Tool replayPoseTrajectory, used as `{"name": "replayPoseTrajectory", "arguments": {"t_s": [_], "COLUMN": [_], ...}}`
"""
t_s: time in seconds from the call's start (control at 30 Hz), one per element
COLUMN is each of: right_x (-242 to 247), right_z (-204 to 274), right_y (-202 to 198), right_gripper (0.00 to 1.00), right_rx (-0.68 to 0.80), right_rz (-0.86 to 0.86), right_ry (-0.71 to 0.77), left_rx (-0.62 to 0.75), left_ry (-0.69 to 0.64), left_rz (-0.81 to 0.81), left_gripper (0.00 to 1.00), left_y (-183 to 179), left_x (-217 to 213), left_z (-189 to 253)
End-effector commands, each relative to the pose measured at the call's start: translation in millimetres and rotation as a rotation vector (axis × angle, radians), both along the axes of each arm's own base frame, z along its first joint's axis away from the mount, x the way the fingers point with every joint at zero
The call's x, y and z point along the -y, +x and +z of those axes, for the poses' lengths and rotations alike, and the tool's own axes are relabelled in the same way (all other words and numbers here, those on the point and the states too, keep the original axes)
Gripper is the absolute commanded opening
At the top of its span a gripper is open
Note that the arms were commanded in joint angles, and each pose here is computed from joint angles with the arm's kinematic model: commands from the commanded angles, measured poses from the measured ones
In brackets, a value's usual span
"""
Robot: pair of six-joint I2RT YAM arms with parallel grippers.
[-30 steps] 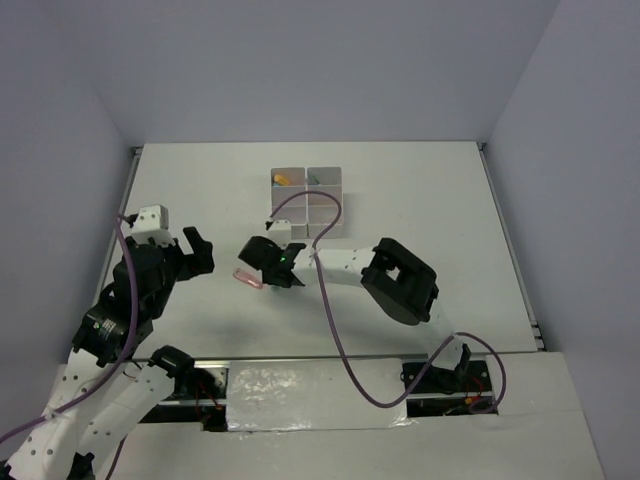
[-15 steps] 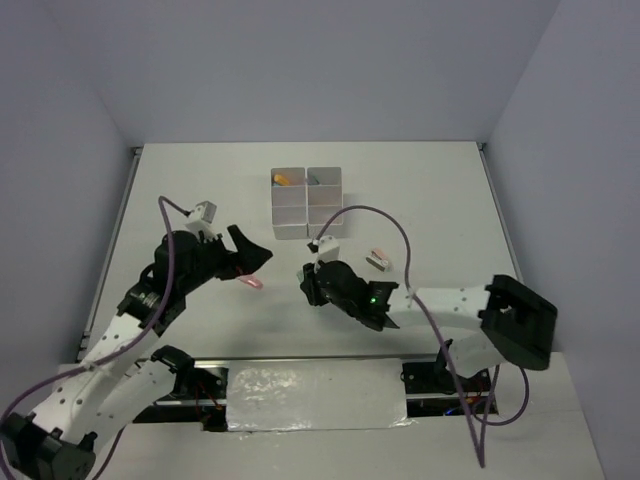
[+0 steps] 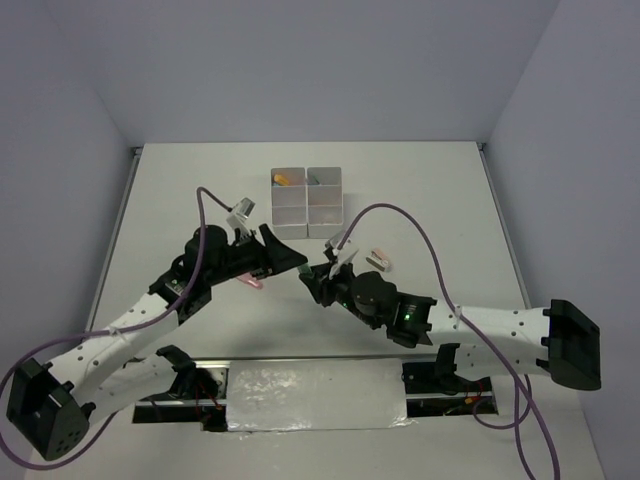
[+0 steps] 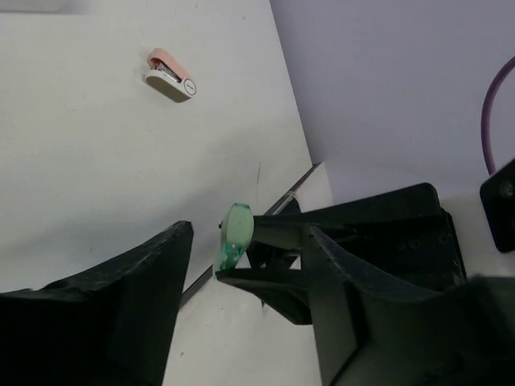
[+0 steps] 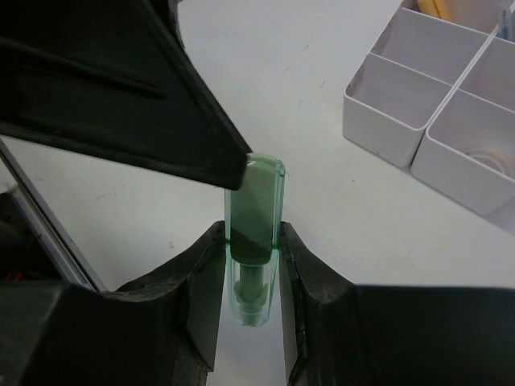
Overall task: Sort the stationery into containers
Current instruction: Pick up the stationery from the center of the board, then place the stationery in the storage box.
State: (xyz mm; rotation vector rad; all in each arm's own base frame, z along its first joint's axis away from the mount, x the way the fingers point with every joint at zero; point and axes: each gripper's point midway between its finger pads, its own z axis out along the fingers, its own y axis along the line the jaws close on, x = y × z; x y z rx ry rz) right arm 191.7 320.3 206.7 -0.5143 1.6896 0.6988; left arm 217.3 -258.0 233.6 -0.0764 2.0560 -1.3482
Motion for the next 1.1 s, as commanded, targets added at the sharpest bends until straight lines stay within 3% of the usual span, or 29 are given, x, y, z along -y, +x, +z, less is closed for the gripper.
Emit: {"name": "replayPoseTrajectory", "arguments": {"t_s": [0.0,0.03,0.1,0.2,0.23,0.3,0.33,0.4,0.43,0.47,0.53,0.67,0.83,1.07], "right_x": [-8.2,-9.2,-11.1,-15.3,-15.7,-15.4,-15.9,-16.5,-17.5,-15.5,-7.4,33.9,93.7,133.2], "right_z": [32.0,33.7,37.6,39.5,40.9,41.0,42.5,40.6,41.1,41.0,40.0,46.6,73.9,83.8], "right_y": [-0.6,0.5,-0.6,-4.4,-4.8,-3.6,-3.7,-3.8,-3.2,-1.2,0.9,9.0,-2.2,-17.8], "right_gripper": [0.14,0.14,0.14,0.14,0.14,0.14,0.14,0.18,0.28,0.55,0.74,0.77,0.8,0.8], "right_rx": [0.073,0.076,0.084,0.089,0.091,0.09,0.09,0.086,0.084,0.081,0.054,0.012,0.013,-0.001], "right_rz": [-0.002,-0.01,-0.002,0.029,0.028,0.02,0.021,0.023,0.023,0.006,-0.027,-0.167,-0.248,-0.247], "right_ry": [0.043,0.042,0.049,0.052,0.054,0.051,0.055,0.045,0.043,0.041,0.05,0.092,0.23,0.271], "left_rx": [0.06,0.057,0.053,0.05,0.049,0.054,0.058,0.087,0.103,0.142,0.156,0.193,0.388,0.53], "left_ry": [-0.062,-0.06,-0.045,-0.029,-0.027,-0.027,-0.027,-0.017,-0.009,0.011,0.099,0.291,0.401,0.416], "left_rz": [-0.013,-0.019,-0.018,-0.012,-0.019,-0.028,-0.031,-0.039,-0.033,-0.022,0.114,0.394,0.616,0.665], "left_gripper": [0.67,0.59,0.58,0.49,0.38,0.25,0.11,0.0,0.0,0.0,0.0,0.0,0.0,0.0], "left_y": [4.9,4.9,5.1,7.6,7.1,6.4,6.3,6.8,8.8,11.6,32.2,77.7,142.9,218.6], "left_x": [10.0,12.1,12.9,12.5,13.6,14.4,14.8,15.1,14.3,11.7,-5.8,-46.6,-63.6,-48.0], "left_z": [26.7,25.6,21.9,16.2,14.7,15.5,16.0,18.6,21.7,25.3,25.7,27.7,61.1,68.1]}}
